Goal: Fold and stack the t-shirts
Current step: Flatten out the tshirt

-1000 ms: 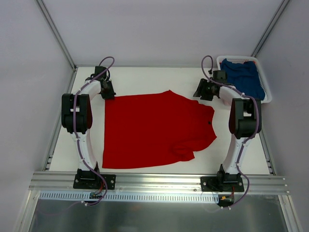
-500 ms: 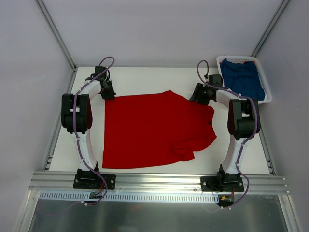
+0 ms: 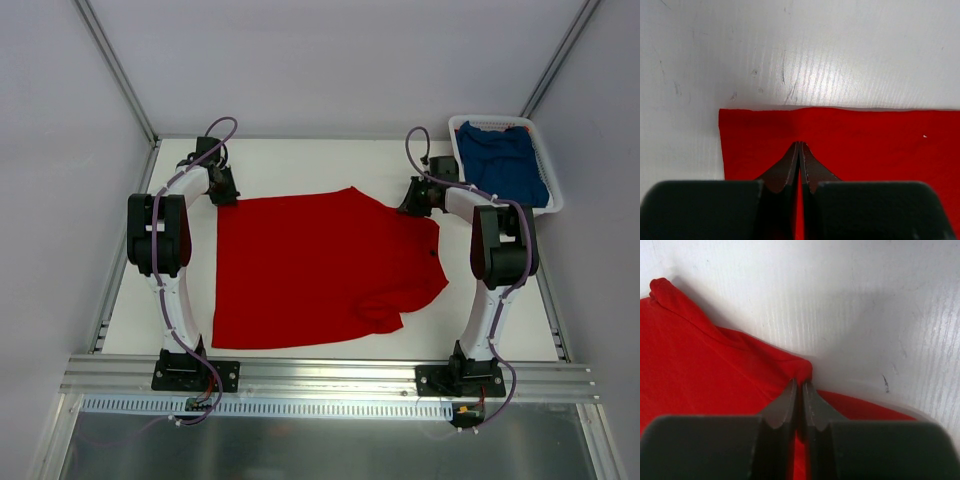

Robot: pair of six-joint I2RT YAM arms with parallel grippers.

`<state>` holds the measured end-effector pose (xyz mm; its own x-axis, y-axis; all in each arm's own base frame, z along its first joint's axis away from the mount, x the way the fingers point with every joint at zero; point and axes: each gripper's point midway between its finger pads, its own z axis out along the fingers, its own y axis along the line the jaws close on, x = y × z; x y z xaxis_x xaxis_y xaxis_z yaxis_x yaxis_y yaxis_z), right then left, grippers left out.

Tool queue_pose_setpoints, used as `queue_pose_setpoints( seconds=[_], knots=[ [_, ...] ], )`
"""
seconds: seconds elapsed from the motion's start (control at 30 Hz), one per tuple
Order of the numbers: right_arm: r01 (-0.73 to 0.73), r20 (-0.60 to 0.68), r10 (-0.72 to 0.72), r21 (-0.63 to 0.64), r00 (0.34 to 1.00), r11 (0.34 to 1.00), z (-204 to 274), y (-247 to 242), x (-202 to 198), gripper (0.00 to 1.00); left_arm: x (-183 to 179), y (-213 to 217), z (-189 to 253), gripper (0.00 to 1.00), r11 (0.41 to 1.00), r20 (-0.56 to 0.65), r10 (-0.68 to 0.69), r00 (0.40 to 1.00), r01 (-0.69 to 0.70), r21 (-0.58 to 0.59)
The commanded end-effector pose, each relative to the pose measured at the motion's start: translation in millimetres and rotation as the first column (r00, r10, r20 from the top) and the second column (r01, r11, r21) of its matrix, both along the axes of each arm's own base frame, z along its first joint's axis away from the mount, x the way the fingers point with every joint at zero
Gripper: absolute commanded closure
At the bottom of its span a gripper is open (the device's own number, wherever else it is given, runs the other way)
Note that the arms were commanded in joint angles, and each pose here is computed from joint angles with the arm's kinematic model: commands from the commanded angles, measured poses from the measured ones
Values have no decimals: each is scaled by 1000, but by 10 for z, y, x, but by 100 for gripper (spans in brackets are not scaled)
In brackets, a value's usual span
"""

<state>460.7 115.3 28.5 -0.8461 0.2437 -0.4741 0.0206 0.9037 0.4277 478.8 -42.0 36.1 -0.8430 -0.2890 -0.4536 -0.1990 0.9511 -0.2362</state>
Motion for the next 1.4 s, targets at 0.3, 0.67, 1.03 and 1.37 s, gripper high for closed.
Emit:
queue_pose_setpoints(
  seconds=[0.3, 0.67, 1.03, 1.37],
  knots=[
    [5, 148, 23, -186, 989, 983, 691, -183, 383, 100, 80, 20, 329, 100, 1000, 73, -17, 997, 15, 23],
    [92, 219, -31, -276, 975, 957, 1078, -480, 772, 100, 132, 122, 423, 100, 998, 97, -2, 995, -4, 66],
    [76, 170, -29, -276, 985, 958, 914, -501, 905, 100, 329, 149, 360, 93, 998, 101, 8, 995, -14, 56],
    [80, 113, -49, -289, 992, 954, 617, -463, 937, 100, 320, 73, 276, 85, 1000, 82, 0, 997, -2, 31]
  ],
)
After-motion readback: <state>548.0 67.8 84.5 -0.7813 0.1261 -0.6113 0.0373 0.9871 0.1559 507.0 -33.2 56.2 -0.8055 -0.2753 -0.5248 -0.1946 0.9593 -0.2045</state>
